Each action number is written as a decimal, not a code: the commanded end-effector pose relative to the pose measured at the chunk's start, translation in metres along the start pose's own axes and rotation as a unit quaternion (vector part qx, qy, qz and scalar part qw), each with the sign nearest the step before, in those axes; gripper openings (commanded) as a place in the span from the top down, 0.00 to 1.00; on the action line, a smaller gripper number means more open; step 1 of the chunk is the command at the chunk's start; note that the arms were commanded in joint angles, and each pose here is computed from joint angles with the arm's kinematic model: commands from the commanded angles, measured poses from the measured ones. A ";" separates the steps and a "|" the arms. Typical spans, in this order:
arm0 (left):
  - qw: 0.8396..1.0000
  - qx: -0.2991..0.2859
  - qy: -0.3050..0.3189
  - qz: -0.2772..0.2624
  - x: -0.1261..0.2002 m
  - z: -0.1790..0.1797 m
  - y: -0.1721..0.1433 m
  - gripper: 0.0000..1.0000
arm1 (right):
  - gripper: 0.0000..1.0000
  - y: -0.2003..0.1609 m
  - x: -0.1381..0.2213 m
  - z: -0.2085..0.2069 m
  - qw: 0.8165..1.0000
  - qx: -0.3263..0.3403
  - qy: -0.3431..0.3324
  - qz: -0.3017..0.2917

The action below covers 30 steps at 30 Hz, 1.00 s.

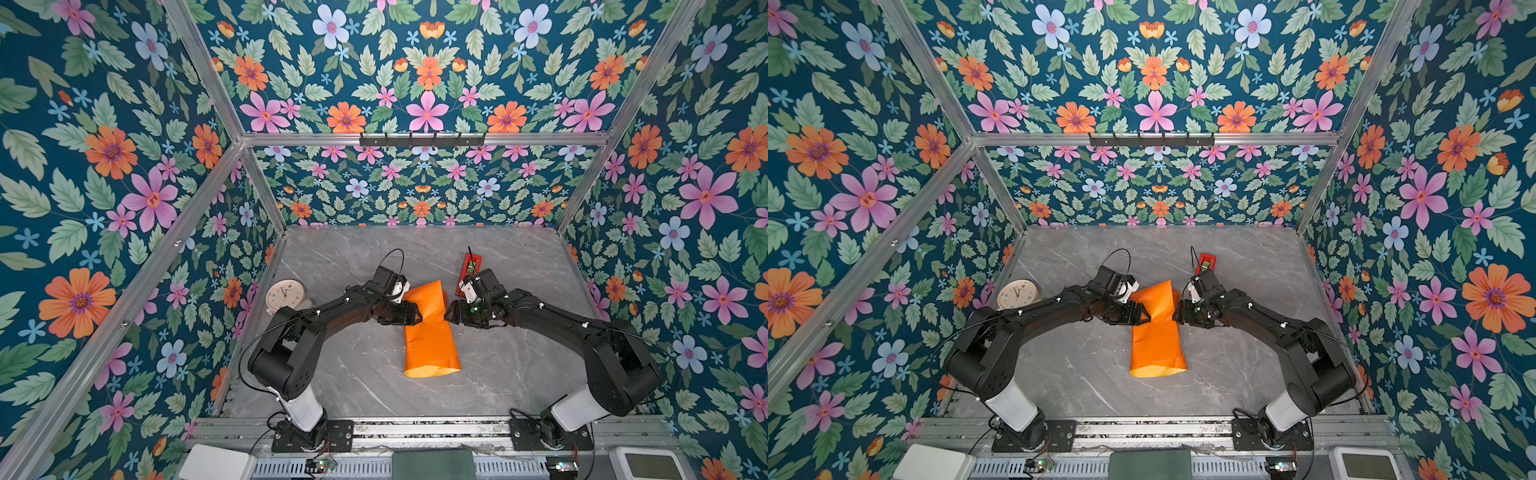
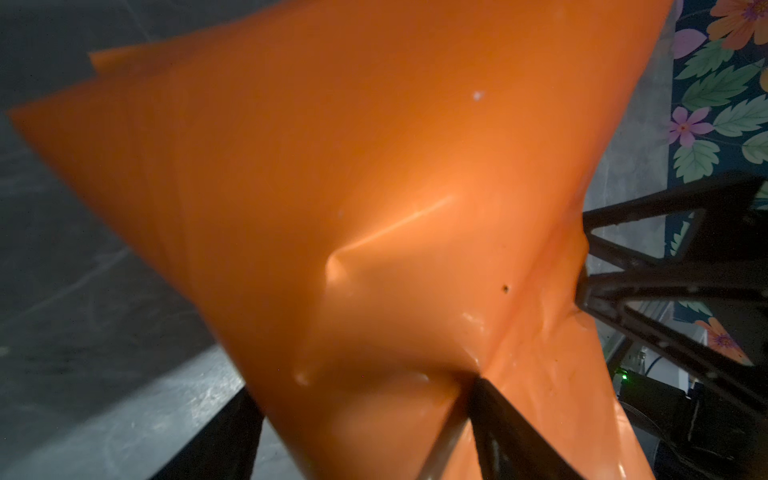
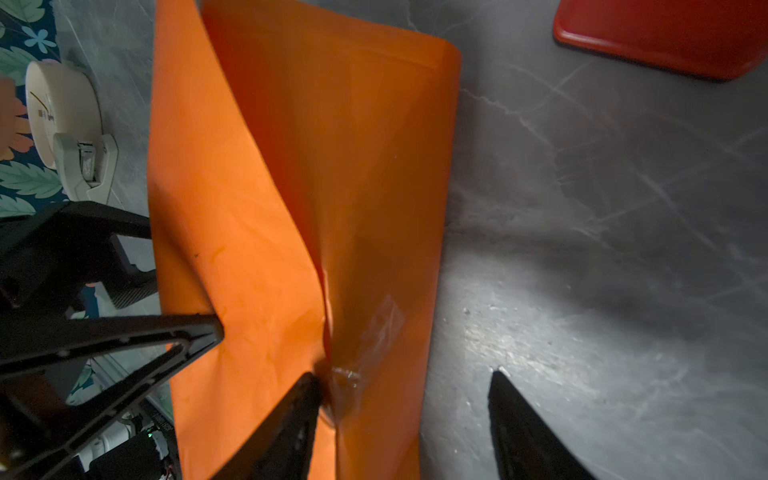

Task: Wrap a gift box in wrapping paper
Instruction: Wrap the gift box with the wrapping paper.

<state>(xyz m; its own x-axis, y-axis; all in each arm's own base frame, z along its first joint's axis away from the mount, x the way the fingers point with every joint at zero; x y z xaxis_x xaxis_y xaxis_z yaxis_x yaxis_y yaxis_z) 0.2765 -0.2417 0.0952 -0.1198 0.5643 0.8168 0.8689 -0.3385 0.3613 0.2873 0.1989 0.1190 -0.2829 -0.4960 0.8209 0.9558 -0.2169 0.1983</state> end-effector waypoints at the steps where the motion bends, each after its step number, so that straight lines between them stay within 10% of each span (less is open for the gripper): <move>1: 0.993 0.017 0.087 0.076 -0.004 0.026 -0.035 0.21 | 0.36 -0.006 -0.004 -0.010 1.000 0.005 -0.026 0.013; 13: 0.994 0.017 0.083 0.073 -0.004 0.025 -0.033 0.21 | 0.22 -0.004 0.014 0.012 0.999 0.007 0.046 0.009; 30: 0.994 0.015 0.084 0.073 -0.003 0.025 -0.034 0.21 | 0.37 0.005 0.000 -0.005 0.999 -0.026 0.032 0.018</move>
<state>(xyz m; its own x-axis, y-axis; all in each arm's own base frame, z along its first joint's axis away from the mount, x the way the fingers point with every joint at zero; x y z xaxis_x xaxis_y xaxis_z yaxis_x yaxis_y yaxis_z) 0.2768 -0.2412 0.0959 -0.1246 0.5621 0.8176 0.8680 -0.3374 0.3642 0.2906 0.1926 0.1184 -0.2591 -0.5537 0.7914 0.9594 -0.2421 0.1448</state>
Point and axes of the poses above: each gripper's point midway between its finger pads, its own x axis back along the fingers, its own z axis along the line the jaws close on, y = z × x, the point moved 5 cm from there along x, back along the fingers, and after that the axes turned 10 degrees about -x, right-handed, at the moved point
